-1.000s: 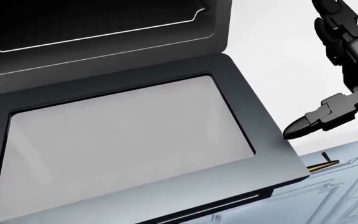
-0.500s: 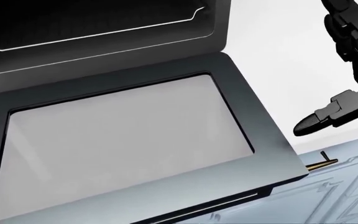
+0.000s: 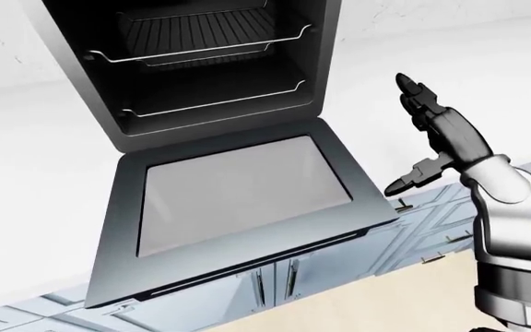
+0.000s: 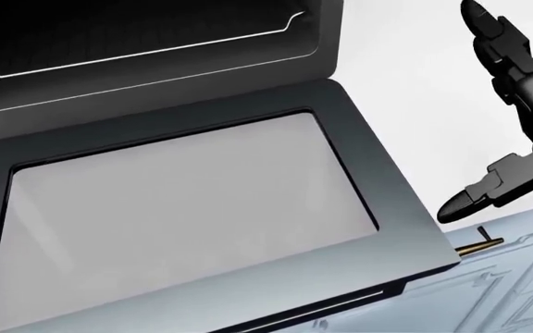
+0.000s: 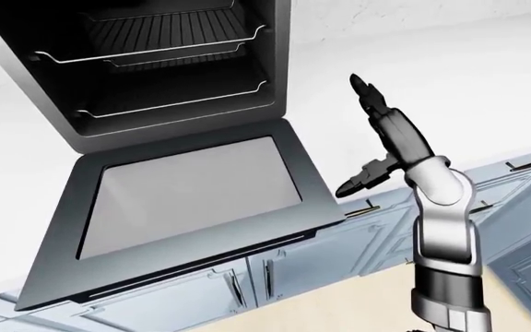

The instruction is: Close the toaster oven door.

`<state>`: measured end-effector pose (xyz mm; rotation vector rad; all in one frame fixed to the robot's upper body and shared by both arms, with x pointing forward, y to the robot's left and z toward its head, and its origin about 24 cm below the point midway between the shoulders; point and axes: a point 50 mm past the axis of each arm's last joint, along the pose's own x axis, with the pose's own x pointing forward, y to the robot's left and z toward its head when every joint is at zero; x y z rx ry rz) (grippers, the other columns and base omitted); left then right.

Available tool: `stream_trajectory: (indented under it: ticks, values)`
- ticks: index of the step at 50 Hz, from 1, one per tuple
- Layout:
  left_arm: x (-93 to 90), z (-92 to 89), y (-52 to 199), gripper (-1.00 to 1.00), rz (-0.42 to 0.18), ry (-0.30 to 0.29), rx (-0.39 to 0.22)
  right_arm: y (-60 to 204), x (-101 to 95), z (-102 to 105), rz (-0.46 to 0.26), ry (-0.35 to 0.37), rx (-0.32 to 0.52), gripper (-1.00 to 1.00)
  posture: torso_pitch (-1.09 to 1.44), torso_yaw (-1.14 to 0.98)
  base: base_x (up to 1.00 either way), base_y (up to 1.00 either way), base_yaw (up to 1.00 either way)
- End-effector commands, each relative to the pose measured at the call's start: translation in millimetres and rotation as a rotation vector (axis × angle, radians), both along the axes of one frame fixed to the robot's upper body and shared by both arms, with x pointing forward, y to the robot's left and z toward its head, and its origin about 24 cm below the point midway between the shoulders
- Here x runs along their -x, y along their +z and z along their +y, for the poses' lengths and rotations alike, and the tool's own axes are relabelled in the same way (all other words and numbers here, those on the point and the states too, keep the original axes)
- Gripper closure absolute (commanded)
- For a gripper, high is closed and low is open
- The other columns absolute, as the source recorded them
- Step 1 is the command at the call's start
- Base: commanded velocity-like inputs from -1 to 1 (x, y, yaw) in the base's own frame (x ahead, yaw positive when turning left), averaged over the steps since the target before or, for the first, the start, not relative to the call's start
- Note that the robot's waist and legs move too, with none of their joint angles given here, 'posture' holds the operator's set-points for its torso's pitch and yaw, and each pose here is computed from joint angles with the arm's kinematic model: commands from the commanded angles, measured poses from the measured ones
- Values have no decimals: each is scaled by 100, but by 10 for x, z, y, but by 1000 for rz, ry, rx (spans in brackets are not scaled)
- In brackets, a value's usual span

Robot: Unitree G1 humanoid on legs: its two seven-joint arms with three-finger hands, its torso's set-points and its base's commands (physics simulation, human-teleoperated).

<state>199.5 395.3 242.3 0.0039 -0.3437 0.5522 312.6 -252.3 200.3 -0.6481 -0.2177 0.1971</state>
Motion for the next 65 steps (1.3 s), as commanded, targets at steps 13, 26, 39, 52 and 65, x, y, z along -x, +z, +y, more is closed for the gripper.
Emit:
stream_trajectory:
  ticks: [13,26,39,52,65]
  values:
    - [55,-38,204,-100,-70,1,-64,173,56,10,-96,23,57,-100,0,0,0,0,0]
    - [56,-35,207,-100,-71,3,-64,100,81,47,-98,44,75,-100,0,0,0,0,0]
    - [70,-30,211,-100,-73,3,-65,78,87,158,-139,18,38,-100,0,0,0,0,0]
    - [81,-20,233,-100,-77,5,-63,-67,134,263,-117,53,56,-100,0,0,0,0,0]
    - [82,-12,224,-100,-76,9,-64,-198,143,361,-97,55,9,-100,0,0,0,0,0]
